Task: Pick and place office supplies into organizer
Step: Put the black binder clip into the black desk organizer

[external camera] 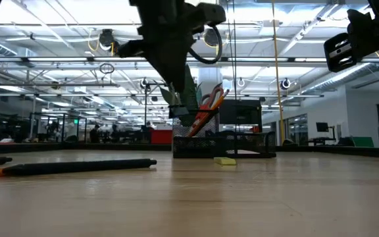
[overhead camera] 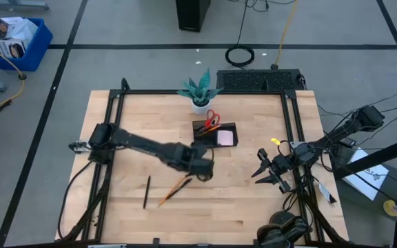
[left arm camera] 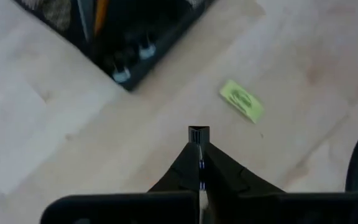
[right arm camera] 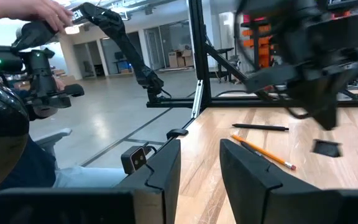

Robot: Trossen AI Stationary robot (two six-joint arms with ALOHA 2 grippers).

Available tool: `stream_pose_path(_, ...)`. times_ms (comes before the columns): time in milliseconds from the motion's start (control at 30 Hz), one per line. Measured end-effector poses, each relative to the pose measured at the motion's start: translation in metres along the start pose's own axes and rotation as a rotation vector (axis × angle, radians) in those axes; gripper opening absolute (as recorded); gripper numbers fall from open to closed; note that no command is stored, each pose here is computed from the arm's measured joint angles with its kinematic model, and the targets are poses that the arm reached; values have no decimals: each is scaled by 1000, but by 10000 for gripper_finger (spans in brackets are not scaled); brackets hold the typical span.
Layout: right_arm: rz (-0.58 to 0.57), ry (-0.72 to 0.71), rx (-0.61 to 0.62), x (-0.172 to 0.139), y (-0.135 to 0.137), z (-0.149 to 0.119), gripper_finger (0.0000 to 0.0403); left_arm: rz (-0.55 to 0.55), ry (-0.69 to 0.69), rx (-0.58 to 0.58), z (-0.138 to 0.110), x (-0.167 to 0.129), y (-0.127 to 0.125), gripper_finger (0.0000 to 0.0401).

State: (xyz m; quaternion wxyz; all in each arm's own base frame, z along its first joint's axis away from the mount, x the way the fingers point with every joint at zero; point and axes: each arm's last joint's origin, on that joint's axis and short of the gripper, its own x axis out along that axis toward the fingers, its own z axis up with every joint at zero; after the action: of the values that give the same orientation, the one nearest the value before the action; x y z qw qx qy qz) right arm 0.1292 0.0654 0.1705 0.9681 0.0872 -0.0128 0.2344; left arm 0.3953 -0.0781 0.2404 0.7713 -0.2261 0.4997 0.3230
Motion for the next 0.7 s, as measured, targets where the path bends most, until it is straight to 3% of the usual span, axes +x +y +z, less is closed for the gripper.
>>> stream_pose_path(167,0,0,0,0,0,0,102,-22,14,-9,44,5,24,17)
stream_pose_path(333,0,0,0,0,0,0,102,-120,35,-2,77,12,44,19)
stream_pose_path(500,0,0,0,0,0,0,102,-205,22,2,98,18,57,6)
stream_pose_path(700,0,0,0,0,0,0,102,-189,10,6,112,23,74,23)
